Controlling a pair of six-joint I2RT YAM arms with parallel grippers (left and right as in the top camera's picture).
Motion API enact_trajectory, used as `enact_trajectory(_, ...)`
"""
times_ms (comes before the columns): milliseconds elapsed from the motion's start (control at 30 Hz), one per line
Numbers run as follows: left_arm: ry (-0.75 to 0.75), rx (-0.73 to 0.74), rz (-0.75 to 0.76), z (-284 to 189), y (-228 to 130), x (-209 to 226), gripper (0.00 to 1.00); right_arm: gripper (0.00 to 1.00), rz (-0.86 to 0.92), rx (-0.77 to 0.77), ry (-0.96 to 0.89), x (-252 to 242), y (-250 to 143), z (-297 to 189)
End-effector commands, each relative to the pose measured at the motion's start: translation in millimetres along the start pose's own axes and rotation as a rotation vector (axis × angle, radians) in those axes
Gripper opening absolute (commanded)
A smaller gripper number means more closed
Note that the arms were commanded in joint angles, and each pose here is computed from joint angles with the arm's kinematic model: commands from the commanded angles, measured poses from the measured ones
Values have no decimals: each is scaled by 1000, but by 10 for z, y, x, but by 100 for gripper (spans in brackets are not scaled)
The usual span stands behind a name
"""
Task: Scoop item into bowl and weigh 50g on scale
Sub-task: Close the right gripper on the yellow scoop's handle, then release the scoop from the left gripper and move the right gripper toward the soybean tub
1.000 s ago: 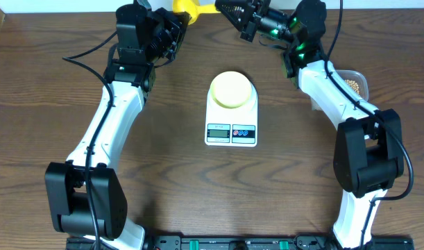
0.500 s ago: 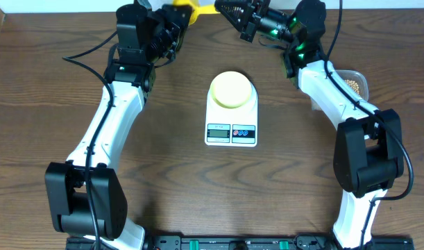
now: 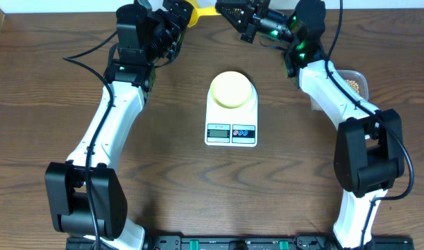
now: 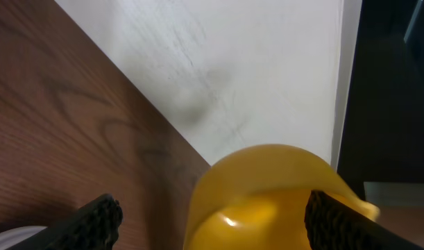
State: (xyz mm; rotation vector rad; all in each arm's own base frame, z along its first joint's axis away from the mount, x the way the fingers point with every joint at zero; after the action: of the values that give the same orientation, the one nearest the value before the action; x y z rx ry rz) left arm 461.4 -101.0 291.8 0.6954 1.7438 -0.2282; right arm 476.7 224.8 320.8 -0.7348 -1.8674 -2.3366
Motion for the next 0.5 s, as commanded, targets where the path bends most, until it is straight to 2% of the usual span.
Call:
enact_trajectory(0,-43,6,35,-56,-6,-165,86,1,-88,-40,-52,-95,169,-125)
enact_trajectory(267,-26,12,53,-55,-17,-134,87,1,-175,-46,-196,-431,268,-468)
enact_trajectory(467,54,43,16,-58,-71,12,86,1,-210,-57,-300,-665,372,-795)
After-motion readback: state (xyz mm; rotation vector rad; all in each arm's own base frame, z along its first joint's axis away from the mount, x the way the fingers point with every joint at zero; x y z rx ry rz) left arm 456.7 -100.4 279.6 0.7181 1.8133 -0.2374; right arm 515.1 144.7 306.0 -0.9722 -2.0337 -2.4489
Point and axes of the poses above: each gripper's point midway between its finger pads, its own z axis out along the fingers, its own x axis along the line the jaws close on, y = z × x, the point moved 7 cm from there along -z, back along the fingers
